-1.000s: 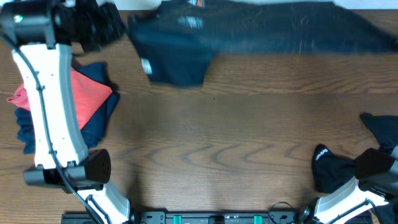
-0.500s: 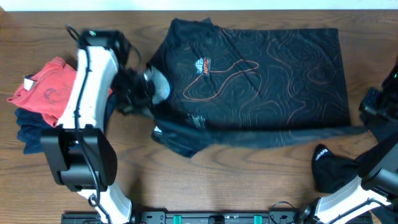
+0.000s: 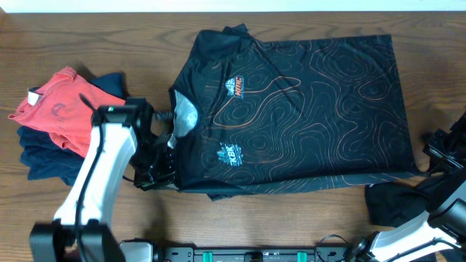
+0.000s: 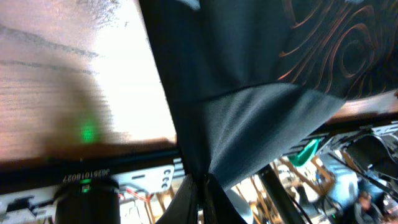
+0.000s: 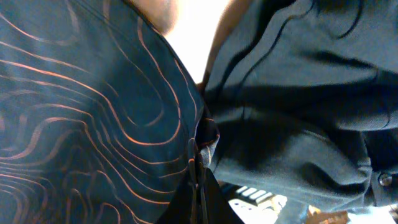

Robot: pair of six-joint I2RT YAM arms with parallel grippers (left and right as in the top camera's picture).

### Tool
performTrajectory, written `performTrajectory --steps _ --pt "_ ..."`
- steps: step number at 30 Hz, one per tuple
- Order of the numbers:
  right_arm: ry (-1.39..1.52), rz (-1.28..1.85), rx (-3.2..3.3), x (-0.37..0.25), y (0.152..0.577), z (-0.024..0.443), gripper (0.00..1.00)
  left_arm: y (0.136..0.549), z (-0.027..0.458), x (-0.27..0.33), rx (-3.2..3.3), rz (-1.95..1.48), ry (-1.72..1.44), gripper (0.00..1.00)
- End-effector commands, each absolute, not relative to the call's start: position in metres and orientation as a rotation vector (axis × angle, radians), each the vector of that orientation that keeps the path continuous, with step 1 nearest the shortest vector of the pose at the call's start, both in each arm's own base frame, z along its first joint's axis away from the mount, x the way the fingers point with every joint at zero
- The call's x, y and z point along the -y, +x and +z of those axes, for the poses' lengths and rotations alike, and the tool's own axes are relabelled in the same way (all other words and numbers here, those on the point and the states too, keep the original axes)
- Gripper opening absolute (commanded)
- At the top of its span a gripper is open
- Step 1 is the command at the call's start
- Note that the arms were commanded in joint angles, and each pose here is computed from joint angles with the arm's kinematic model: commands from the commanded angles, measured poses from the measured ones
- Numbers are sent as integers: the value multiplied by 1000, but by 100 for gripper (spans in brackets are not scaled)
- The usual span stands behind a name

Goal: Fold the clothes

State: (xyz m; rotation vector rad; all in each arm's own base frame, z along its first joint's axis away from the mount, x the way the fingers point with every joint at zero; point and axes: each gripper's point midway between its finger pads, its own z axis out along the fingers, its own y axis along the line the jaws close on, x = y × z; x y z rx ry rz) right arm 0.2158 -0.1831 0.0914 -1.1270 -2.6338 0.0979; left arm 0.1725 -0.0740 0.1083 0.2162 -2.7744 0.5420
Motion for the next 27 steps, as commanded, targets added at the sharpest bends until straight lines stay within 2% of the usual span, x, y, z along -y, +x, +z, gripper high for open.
performTrajectory --steps 1,9,18,27 --pt "-1184 52 2697 181 227 99 1 188 114 71 2905 564 224 6" --pt "-1183 -28 2903 176 280 83 1 277 112 74 3201 693 341 6" --pt "-1124 19 3135 173 334 71 1 334 74 75 3252 735 399 6" --pt "-1166 43 3237 184 358 73 1 371 54 66 3361 684 418 6"
